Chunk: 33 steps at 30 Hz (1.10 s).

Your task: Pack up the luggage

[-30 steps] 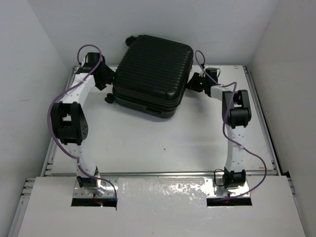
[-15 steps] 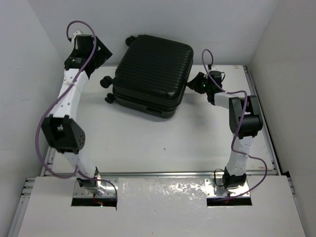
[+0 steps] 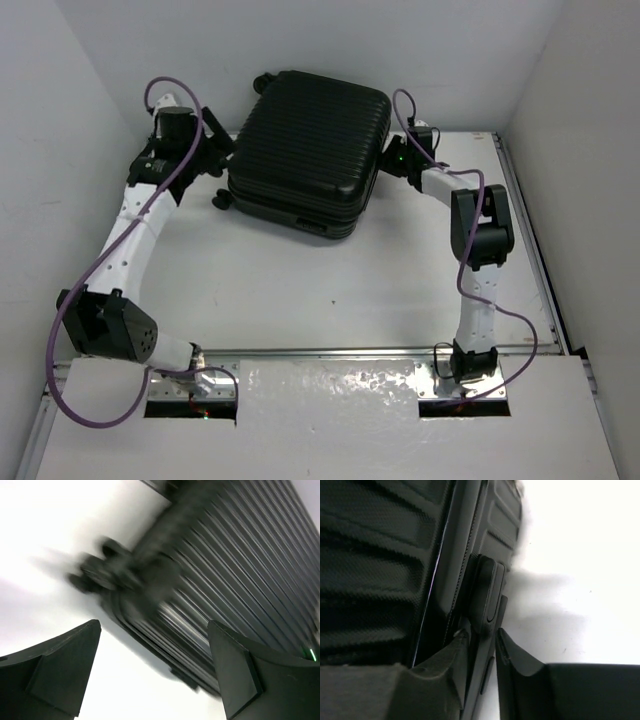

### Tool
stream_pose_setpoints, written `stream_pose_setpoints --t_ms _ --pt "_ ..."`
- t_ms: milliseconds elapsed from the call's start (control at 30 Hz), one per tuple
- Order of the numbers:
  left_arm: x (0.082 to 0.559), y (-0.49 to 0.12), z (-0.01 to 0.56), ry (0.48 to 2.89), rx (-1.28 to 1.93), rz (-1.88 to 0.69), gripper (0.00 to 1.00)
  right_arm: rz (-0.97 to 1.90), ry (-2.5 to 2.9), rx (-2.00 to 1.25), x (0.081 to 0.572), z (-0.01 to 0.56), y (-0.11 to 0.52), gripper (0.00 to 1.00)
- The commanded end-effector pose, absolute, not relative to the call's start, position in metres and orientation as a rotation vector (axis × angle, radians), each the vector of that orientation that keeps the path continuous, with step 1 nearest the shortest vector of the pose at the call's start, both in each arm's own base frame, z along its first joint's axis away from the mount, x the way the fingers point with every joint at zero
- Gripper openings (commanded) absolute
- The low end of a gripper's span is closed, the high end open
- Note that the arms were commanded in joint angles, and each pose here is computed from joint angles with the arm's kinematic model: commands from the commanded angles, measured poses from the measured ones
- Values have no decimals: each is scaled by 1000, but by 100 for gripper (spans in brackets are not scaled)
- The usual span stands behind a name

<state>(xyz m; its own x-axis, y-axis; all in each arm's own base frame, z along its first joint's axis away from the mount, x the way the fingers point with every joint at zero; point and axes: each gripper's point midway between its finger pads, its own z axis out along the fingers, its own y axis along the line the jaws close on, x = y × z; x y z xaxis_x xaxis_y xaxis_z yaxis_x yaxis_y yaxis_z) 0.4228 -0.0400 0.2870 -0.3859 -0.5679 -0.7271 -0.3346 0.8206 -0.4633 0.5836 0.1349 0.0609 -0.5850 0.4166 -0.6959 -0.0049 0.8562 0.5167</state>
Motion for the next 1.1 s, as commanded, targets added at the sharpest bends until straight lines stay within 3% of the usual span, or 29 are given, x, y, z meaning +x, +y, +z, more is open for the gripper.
stream_pose_setpoints --t_ms 0,67,167,267,500,733,800,833,867,933,967,1000,1033,1067 --pt "408 -83 322 1950 -515 -431 86 552 2263 277 573 28 162 25" --pt "396 -90 310 1979 -513 -441 86 538 2300 275 566 17 172 20" --pt "377 -87 287 1996 -553 -427 86 459 2302 316 554 12 177 0" --pt "356 -83 250 2052 -581 -405 86 487 2353 382 529 -11 186 0" --pt "325 -48 233 2070 -616 -200 88 463 2314 379 439 -11 218 0" --pt "304 -16 253 2019 -689 -45 94 858 2196 153 314 20 365 0" --pt "299 7 262 1969 -772 76 100 1026 2138 42 290 46 402 9" --pt "293 17 259 1972 -805 132 100 1052 2117 23 287 55 407 20" --pt "291 29 262 1943 -842 189 100 1031 2130 13 282 55 401 44" --pt "288 46 258 1933 -899 239 100 961 2107 25 276 67 374 55" --pt "290 53 254 1940 -925 254 100 917 2087 38 277 74 361 73" --pt "292 58 253 1939 -941 255 100 884 2013 65 283 101 347 82" --pt "295 66 252 1940 -970 249 100 788 2041 18 279 93 331 85" --pt "301 68 247 1957 -978 252 100 744 2033 5 280 99 323 94"
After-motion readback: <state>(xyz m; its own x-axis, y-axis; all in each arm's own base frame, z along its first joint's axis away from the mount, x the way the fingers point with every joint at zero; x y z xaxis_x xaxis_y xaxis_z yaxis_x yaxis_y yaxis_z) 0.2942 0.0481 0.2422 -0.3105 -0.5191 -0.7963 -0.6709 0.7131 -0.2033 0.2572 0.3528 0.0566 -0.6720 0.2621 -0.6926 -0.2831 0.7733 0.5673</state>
